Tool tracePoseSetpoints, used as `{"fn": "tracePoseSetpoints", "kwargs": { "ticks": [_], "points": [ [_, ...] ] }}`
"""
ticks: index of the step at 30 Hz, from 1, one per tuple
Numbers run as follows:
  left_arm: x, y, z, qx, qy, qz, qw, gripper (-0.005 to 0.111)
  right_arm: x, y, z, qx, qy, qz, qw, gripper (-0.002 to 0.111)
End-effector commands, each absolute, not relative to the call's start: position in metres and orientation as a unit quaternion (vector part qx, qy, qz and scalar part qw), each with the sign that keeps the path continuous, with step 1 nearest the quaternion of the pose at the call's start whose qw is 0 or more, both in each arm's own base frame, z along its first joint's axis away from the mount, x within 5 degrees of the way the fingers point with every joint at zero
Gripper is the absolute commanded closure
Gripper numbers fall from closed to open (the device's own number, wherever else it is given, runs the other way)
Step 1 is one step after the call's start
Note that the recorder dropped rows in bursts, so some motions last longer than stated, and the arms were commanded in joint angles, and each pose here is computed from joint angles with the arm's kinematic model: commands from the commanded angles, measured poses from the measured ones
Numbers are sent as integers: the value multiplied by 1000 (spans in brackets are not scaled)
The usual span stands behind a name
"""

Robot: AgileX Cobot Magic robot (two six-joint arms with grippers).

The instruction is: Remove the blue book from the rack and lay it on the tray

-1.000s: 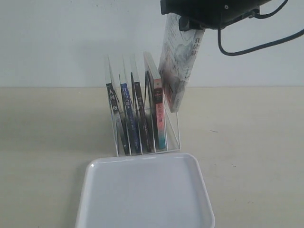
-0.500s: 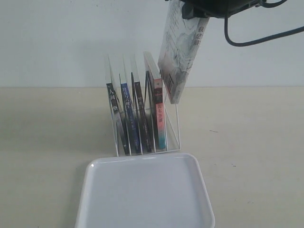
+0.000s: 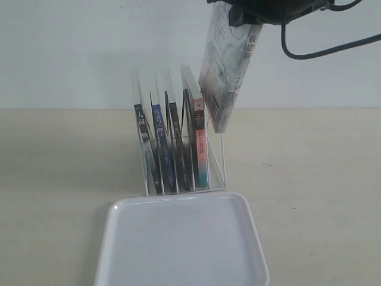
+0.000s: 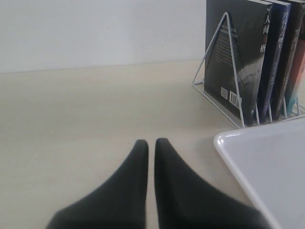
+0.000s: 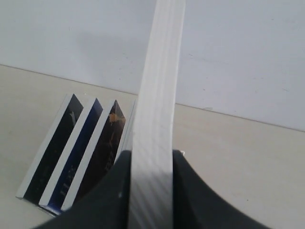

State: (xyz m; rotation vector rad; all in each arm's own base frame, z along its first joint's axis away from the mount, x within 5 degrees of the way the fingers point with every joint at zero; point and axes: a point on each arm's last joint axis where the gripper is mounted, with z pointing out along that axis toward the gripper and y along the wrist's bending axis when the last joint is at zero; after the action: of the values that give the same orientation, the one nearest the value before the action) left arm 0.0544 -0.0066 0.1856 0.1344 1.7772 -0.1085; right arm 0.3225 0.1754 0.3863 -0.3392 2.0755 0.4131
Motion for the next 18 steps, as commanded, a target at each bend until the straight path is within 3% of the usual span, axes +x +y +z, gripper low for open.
{"fn": "tracePoseSetpoints", "kwargs": {
  "ticks": [1, 18],
  "points": [
    [54, -7, 187, 58, 773, -47, 630, 103, 322, 176, 397, -132, 833, 184, 505, 102],
    [54, -7, 187, 58, 773, -47, 630, 103, 349, 191, 345, -136, 871, 163, 443, 101]
  ]
}}
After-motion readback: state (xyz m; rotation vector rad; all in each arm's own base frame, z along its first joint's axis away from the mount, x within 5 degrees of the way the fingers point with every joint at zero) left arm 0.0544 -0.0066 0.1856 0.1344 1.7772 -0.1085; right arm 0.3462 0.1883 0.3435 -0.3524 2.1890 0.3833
